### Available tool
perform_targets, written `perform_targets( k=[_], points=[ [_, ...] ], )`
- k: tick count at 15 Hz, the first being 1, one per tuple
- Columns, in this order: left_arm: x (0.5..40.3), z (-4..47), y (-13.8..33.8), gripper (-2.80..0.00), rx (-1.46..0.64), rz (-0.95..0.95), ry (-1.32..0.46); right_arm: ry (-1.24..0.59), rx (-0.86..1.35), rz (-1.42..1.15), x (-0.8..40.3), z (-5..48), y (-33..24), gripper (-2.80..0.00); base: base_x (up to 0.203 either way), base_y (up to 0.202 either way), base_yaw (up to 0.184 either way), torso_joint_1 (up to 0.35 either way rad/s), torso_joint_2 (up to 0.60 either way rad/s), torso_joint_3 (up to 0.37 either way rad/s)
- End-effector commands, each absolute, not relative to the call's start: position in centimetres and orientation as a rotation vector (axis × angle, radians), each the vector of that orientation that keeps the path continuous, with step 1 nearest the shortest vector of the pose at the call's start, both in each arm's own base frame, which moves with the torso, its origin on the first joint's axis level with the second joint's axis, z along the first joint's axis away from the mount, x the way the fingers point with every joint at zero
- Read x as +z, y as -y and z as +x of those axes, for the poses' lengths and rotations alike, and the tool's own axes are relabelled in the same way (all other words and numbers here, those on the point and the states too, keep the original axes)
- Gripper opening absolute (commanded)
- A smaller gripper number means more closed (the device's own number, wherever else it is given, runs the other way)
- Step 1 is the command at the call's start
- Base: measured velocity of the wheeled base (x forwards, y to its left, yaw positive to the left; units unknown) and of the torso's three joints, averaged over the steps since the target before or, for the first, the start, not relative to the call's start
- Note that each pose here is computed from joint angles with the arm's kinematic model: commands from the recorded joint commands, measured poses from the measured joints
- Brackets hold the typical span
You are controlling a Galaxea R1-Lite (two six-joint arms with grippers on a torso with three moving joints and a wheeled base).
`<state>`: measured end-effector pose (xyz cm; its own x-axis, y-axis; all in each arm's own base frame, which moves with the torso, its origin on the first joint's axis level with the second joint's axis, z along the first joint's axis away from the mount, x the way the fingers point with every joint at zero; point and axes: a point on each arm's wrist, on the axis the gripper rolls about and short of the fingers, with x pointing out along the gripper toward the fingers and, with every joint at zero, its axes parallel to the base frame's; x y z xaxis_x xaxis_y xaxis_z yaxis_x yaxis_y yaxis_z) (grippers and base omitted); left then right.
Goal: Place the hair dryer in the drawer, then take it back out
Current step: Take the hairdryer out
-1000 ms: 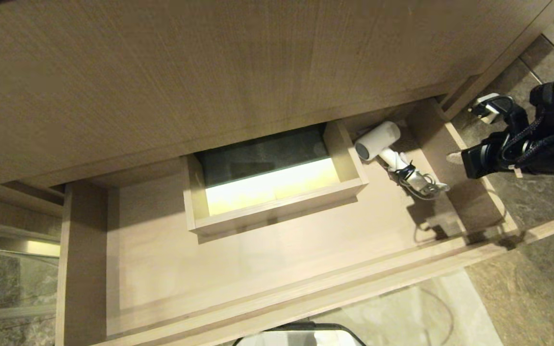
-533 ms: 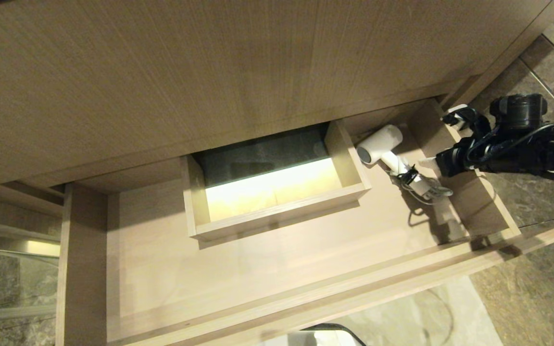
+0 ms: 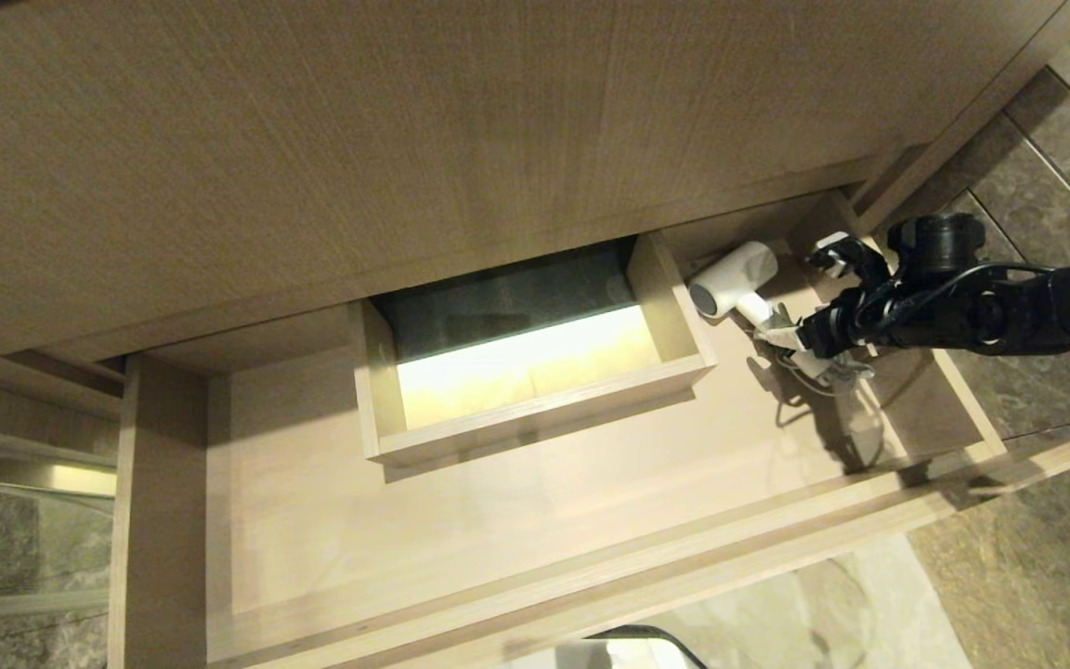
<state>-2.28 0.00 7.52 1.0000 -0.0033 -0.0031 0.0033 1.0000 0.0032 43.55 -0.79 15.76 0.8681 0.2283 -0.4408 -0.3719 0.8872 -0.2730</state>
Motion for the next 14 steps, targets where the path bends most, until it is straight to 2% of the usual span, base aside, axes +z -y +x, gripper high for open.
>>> perform_targets(
  k=[1, 10, 11, 14],
  points=[
    [7.5, -2.3, 0.0, -2.80, -0.002, 0.003, -0.005, -0.424, 0.345, -0.370, 14.1, 45.0, 0.1, 0.00, 0.000, 0.000, 0.000, 0.000, 0.00, 0.000],
    [7.5, -2.3, 0.0, -2.80, -0.004, 0.003, -0.005, -0.380, 0.375, -0.451, 12.6, 47.7, 0.3, 0.00, 0.000, 0.000, 0.000, 0.000, 0.00, 0.000],
    [7.5, -2.3, 0.0, -2.80, -0.002, 0.003, -0.005, -0.375, 0.372, -0.453, 12.5, 47.8, 0.3, -2.80, 0.000, 0.000, 0.000, 0.000, 0.00, 0.000],
    [7.5, -2.3, 0.0, -2.80, -0.004, 0.003, -0.005, -0.359, 0.368, -0.468, 12.6, 47.9, 0.4, -2.80, 0.000, 0.000, 0.000, 0.000, 0.00, 0.000]
  ],
)
